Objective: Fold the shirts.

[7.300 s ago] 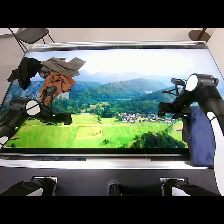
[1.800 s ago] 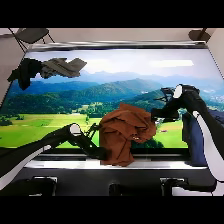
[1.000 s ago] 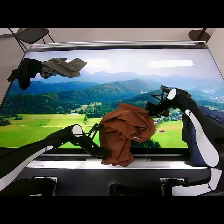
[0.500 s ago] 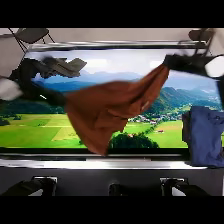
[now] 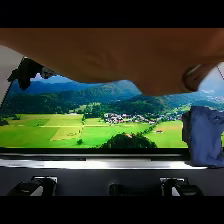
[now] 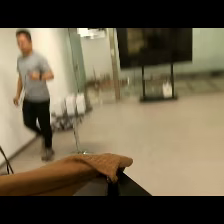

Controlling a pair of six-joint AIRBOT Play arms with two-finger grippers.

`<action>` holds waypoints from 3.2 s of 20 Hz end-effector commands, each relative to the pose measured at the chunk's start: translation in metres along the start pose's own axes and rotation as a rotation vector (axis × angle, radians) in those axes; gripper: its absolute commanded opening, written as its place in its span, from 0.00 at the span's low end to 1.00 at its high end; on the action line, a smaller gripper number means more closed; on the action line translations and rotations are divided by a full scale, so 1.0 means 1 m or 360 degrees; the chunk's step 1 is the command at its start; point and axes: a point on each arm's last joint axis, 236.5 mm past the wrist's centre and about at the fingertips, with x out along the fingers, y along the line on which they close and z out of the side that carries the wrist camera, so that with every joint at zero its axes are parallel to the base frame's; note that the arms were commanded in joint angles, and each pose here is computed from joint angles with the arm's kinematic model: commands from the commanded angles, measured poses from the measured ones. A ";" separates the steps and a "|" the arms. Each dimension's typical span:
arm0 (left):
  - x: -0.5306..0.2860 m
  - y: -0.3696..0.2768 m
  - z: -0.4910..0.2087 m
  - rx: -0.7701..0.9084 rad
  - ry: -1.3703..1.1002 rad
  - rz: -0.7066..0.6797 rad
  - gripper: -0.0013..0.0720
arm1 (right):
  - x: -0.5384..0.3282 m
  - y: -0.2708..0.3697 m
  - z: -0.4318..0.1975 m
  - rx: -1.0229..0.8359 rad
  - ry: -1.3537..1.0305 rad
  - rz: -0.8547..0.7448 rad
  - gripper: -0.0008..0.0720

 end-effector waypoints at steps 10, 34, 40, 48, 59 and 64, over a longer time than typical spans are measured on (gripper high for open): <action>0.092 0.016 -0.113 -0.0022 0.0371 0.0037 0.06 | 0.015 -0.022 -0.065 -0.0060 0.0381 -0.0122 0.08; 0.056 0.035 -0.577 -0.0688 0.2754 -0.0225 0.87 | 0.014 -0.115 -0.521 0.0618 0.2531 -0.0321 0.79; -0.066 0.072 -0.609 -0.1013 0.2867 -0.0004 0.73 | -0.109 -0.140 -0.514 0.0907 0.2997 -0.0439 0.75; -0.096 0.038 -0.664 -0.1206 0.2752 -0.0005 0.70 | -0.157 -0.115 -0.531 0.0891 0.2940 -0.0396 0.75; -0.083 0.028 -0.667 -0.1194 0.2684 -0.0029 0.06 | -0.154 -0.125 -0.534 0.0847 0.2885 -0.0467 0.75; -0.085 0.025 -0.665 -0.1178 0.2701 -0.0074 0.06 | -0.156 -0.135 -0.570 0.0923 0.2792 -0.0630 0.67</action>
